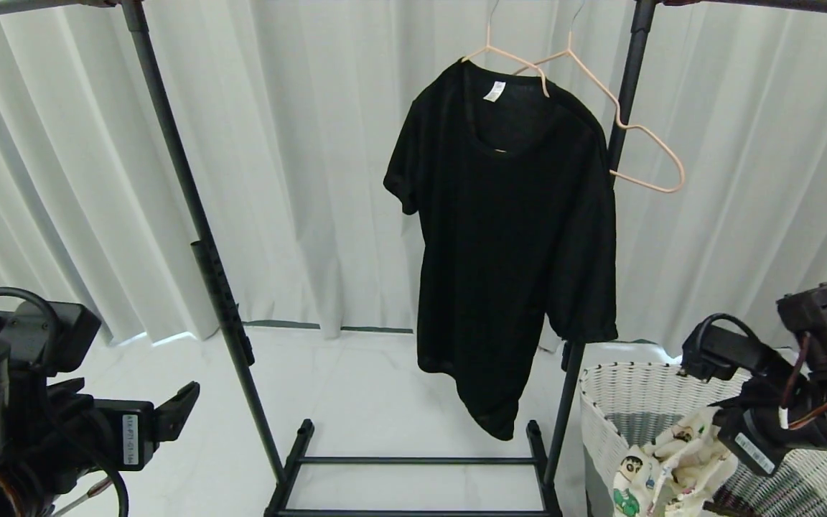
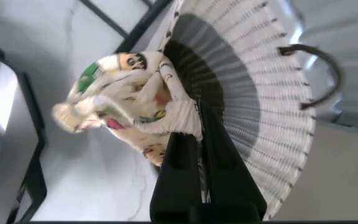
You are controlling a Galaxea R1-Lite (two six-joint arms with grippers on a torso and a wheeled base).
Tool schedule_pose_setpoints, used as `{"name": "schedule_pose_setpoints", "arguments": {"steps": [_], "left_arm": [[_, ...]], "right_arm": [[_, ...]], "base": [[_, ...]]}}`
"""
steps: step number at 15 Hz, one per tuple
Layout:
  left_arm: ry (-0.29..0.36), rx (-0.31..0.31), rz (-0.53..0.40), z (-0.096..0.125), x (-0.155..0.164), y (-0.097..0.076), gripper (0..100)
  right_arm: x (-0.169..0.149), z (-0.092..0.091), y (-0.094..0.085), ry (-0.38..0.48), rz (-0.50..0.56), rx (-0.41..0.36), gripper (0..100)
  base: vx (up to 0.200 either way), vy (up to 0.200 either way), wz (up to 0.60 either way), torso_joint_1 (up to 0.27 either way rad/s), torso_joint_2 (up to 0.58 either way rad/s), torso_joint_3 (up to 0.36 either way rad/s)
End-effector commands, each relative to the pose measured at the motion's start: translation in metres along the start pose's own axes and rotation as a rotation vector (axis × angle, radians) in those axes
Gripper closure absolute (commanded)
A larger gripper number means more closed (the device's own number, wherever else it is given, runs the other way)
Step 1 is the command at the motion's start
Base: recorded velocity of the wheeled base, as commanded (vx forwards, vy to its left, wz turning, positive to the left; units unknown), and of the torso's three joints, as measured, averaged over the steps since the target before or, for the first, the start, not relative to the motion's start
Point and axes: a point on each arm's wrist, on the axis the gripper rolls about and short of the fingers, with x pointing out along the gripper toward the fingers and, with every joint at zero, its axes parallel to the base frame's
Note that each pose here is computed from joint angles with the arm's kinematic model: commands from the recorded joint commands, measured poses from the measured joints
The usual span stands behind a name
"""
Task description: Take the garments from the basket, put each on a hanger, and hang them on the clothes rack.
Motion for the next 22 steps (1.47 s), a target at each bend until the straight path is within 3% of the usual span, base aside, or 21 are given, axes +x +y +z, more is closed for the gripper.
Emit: {"name": "schedule_pose_setpoints", "arguments": {"steps": [1, 4, 11, 14, 15, 17, 18, 20, 21, 22], "left_arm": [[-0.032, -0.013, -0.002, 0.002, -0.007, 0.003, 0], [-0.076, 0.022, -0.004, 0.003, -0.017, 0.007, 0], [-0.116, 0.034, -0.054, 0.004, -0.026, 0.004, 0], [-0.155, 0.068, -0.197, 0.004, -0.036, -0.010, 0], [-0.181, 0.069, -0.330, 0.005, -0.043, -0.021, 0], [-0.195, 0.081, -0.496, 0.008, -0.052, -0.040, 0], [-0.202, 0.050, -0.560, 0.017, -0.055, -0.053, 0], [-0.245, -0.080, -0.666, 0.047, -0.061, -0.080, 0], [-0.255, -0.116, -0.700, 0.060, -0.061, -0.093, 0], [-0.249, -0.106, -0.738, 0.065, -0.060, -0.103, 0]], "right_arm": [[-0.040, 0.008, -0.006, -0.133, -0.059, 0.007, 100], [-0.064, 0.012, -0.008, -0.168, -0.070, 0.004, 100], [-0.094, 0.029, 0.000, -0.254, -0.015, -0.012, 100], [-0.101, 0.042, 0.005, -0.312, 0.019, -0.007, 100], [-0.106, 0.053, 0.014, -0.353, 0.073, 0.015, 100], [-0.107, 0.068, 0.027, -0.391, 0.140, 0.015, 100], [-0.105, 0.078, 0.034, -0.411, 0.169, 0.007, 100], [-0.099, 0.099, 0.047, -0.460, 0.216, 0.008, 100], [-0.096, 0.109, 0.054, -0.485, 0.236, 0.012, 100], [-0.094, 0.118, 0.059, -0.503, 0.250, 0.013, 100]], "base": [[-0.200, 0.000, 0.00, -0.002, 0.00, 0.007], [-0.200, 0.000, 0.00, 0.002, 0.00, 0.006], [-0.171, 0.000, 0.00, 0.001, 0.00, 0.001], [0.000, 0.000, 0.00, 0.000, 0.00, 0.000], [0.000, 0.000, 0.00, 0.000, 0.00, 0.000], [0.000, 0.000, 0.00, 0.000, 0.00, 0.000], [0.000, 0.000, 0.00, 0.000, 0.00, 0.000], [0.000, 0.000, 0.00, 0.000, 0.00, 0.000], [0.000, 0.000, 0.00, 0.000, 0.00, 0.000], [0.000, 0.000, 0.00, 0.000, 0.00, 0.000]]}}
